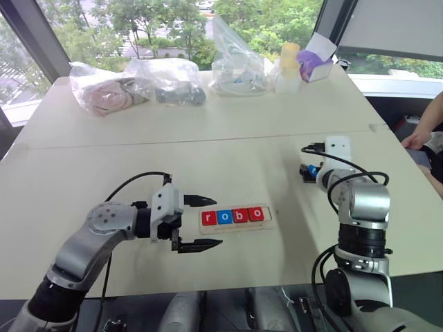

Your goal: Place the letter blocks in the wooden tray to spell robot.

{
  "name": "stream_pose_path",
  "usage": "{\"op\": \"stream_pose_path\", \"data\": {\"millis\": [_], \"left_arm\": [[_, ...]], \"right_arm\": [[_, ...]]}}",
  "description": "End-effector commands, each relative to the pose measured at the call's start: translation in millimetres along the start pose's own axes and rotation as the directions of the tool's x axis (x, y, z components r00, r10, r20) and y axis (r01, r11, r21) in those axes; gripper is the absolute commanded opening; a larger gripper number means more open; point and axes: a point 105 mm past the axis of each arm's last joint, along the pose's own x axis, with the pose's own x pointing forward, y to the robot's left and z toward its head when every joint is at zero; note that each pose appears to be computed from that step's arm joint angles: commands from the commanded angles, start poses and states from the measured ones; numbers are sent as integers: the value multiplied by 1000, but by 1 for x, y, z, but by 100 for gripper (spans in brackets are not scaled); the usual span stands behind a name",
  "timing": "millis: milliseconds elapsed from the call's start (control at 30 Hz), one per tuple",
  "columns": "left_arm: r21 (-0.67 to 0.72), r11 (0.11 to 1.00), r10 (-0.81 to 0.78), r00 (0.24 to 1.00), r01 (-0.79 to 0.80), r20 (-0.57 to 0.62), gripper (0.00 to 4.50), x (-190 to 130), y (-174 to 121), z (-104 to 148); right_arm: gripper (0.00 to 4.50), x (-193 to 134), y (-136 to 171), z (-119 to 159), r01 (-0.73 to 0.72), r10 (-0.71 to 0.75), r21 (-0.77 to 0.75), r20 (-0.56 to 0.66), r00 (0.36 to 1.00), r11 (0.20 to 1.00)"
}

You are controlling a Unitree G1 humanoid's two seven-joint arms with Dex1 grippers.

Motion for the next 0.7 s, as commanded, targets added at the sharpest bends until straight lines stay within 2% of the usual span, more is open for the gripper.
{"op": "stream_pose_path", "data": {"millis": [33,167,200,267,333,367,433,567,700], "left_arm": [[36,999,-5,1000,5,14,450,0,1,6],[38,999,0,1000,0,14,450,0,1,6],[38,999,1,1000,-2,13,450,0,1,6],[39,999,3,1000,-3,13,450,0,1,6],[38,999,5,1000,-6,12,450,-1,1,6],[37,999,7,1000,-7,12,450,-1,0,6],[36,999,9,1000,-9,11,450,-1,0,6],[34,999,11,1000,-12,12,450,-1,-1,5],[31,999,9,1000,-9,13,450,-1,-2,4]], "right_arm": [[448,-3,0,8,-5,4,78,9,1000,997],[448,5,2,4,-5,12,175,-36,999,985],[423,6,2,5,-5,13,193,-43,999,981],[360,8,4,5,-7,18,211,-50,999,977],[266,7,5,7,-10,19,203,-46,999,979],[199,6,7,7,-16,26,200,-49,998,980],[113,3,10,6,-22,33,186,-56,998,982],[113,-10,11,-1,-41,47,86,-68,997,995],[113,-41,20,-36,-163,158,-24,-132,979,986]]}}
